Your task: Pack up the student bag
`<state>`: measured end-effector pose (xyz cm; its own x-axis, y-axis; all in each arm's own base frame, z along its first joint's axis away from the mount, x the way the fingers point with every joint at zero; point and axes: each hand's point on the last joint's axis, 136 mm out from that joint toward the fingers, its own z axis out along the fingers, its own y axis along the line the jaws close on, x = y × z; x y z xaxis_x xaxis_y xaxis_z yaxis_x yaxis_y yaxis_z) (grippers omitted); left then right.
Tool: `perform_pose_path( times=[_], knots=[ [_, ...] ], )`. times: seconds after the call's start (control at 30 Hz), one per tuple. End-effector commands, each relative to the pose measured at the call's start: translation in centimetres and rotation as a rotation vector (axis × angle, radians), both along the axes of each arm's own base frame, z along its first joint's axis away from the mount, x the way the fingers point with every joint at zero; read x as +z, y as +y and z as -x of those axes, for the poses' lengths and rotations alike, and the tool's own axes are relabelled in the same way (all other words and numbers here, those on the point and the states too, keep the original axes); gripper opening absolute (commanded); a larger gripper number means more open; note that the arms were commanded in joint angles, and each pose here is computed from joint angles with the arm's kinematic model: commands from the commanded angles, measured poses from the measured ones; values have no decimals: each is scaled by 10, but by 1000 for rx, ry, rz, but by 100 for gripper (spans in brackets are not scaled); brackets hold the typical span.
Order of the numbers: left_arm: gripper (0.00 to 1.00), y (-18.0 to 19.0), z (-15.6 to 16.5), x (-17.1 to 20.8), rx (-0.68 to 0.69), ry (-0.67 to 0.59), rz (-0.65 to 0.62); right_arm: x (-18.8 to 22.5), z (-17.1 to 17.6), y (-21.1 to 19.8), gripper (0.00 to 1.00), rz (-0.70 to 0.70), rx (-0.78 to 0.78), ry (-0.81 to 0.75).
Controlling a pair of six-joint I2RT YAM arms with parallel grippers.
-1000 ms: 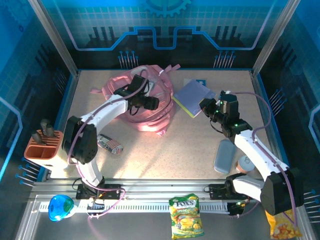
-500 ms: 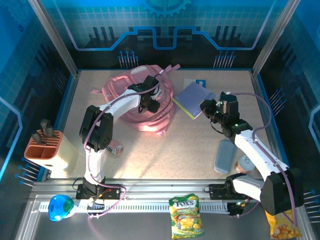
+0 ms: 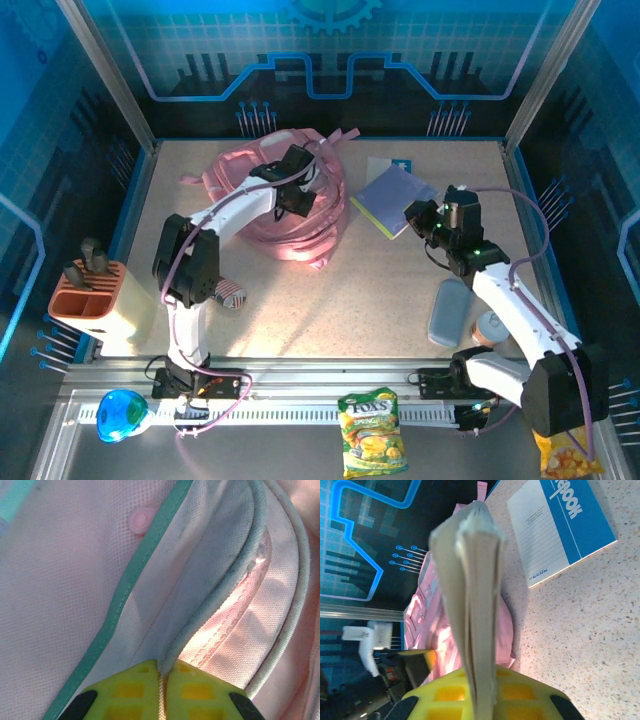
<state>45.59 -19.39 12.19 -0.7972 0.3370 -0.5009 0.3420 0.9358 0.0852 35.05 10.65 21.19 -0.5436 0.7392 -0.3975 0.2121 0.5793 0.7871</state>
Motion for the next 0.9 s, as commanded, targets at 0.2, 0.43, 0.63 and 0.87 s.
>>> perform_pose_path(
  times=[0.2, 0.43, 0.63, 0.87],
  knots=[
    [0, 11, -9, 107, 88, -314, 134, 3, 14, -12, 0, 59, -5, -16],
    [0, 8, -5, 166, 94, -468, 257, 4, 17, 15, 0, 29, 97, -20],
    [0, 4, -5, 183, 89, -495, 301, 3, 13, 63, 0, -50, 206, -48],
    [0, 2, -2, 186, 83, -493, 327, -2, -4, 117, 0, -148, 303, -40]
  ],
)
